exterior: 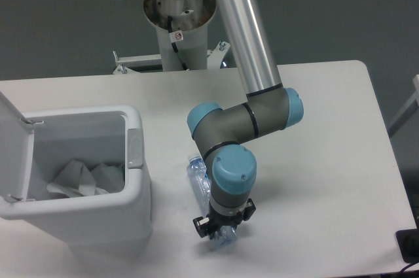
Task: Place the trash in the trash can
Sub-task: 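Lower the gripper and close it around the water bottle, then lift the bottle and carry it over the trash bin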
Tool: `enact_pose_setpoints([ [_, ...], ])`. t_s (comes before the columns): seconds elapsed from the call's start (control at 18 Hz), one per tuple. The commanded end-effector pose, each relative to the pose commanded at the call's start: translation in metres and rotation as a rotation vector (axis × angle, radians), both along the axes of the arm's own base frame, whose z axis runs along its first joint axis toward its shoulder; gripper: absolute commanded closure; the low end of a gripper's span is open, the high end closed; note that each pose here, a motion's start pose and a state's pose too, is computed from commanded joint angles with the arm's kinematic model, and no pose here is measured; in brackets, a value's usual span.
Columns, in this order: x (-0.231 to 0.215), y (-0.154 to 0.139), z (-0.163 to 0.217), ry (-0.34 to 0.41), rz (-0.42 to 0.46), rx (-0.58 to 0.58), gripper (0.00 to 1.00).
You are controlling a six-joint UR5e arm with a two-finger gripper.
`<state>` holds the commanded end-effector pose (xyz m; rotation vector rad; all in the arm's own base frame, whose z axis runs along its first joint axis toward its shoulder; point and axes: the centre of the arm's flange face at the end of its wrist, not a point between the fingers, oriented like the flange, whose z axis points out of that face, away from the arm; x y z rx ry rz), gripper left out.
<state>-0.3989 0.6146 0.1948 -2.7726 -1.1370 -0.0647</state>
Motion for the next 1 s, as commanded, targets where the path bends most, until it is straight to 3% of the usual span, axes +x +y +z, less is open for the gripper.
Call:
enact_pose_setpoints([
  [0.17,0.000,0.000,0.004,0.004,-0.002,0.006,0.38],
  [0.56,-0.007,-0.002,0.052,0.060,-0.001,0.071,0.41],
  [0.67,-0.018,-0.007,0.096,0.108,0.010,0.149,0.41],
  [0.78,-0.027,-0.013,0.156,0.118,0.001,0.330,0.45],
  [0.94,-0.039,-0.027,0.218,0.177,-0.008,0.449,0.45],
  [1.0,-0.042,-0.030,0.255,0.199,-0.018,0.516,0.45],
])
